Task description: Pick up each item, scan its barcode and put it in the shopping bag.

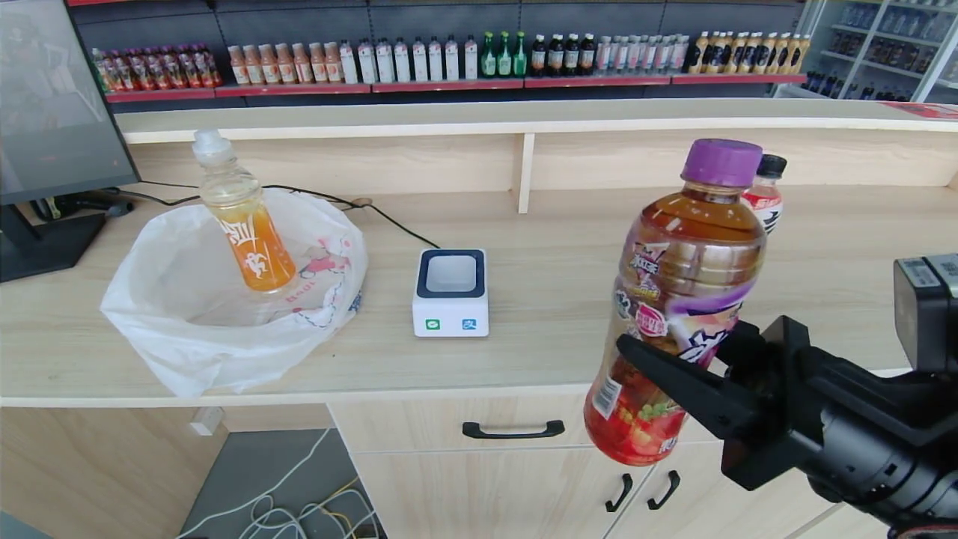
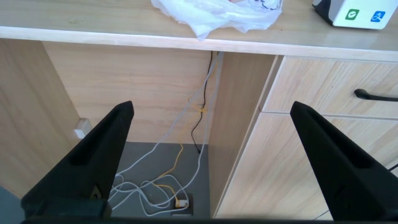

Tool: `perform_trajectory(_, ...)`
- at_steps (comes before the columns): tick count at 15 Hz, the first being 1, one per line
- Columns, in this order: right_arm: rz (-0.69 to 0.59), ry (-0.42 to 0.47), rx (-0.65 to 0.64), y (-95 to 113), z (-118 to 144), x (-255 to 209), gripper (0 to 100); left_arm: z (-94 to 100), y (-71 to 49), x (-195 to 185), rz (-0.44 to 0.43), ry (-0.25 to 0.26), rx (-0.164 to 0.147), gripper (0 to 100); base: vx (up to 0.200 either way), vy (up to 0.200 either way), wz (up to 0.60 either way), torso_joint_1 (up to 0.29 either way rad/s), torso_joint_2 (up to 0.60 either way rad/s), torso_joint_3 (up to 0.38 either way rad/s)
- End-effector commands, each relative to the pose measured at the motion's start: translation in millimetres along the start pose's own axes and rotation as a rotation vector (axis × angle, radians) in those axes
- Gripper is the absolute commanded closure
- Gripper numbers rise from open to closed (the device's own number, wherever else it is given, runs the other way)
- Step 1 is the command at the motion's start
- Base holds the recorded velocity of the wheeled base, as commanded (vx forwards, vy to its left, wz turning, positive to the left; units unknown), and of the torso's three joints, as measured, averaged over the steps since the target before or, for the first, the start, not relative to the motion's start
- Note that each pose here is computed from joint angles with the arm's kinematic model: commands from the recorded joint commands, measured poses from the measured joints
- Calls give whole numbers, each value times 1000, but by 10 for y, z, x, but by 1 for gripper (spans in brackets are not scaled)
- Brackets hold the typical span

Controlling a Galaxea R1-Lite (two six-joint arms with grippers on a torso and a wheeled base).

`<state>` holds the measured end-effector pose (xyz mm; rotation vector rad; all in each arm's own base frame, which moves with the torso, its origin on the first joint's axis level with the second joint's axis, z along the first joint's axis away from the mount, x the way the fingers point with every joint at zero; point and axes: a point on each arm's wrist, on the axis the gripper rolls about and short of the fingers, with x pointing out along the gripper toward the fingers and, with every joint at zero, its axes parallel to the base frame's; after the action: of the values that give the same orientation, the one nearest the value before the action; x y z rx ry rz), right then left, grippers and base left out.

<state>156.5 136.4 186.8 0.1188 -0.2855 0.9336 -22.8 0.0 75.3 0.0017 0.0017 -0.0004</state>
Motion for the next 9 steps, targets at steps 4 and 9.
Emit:
perform_trajectory(4,-281,-3,-82,-281,1,-15,100,0,0,0,-1,0,0,0,0,0,0,0,0,0)
perform_trajectory(9,-394,-51,-158,-409,146,-75,100,0,0,0,-1,0,1,0,0,0,0,0,0,0)
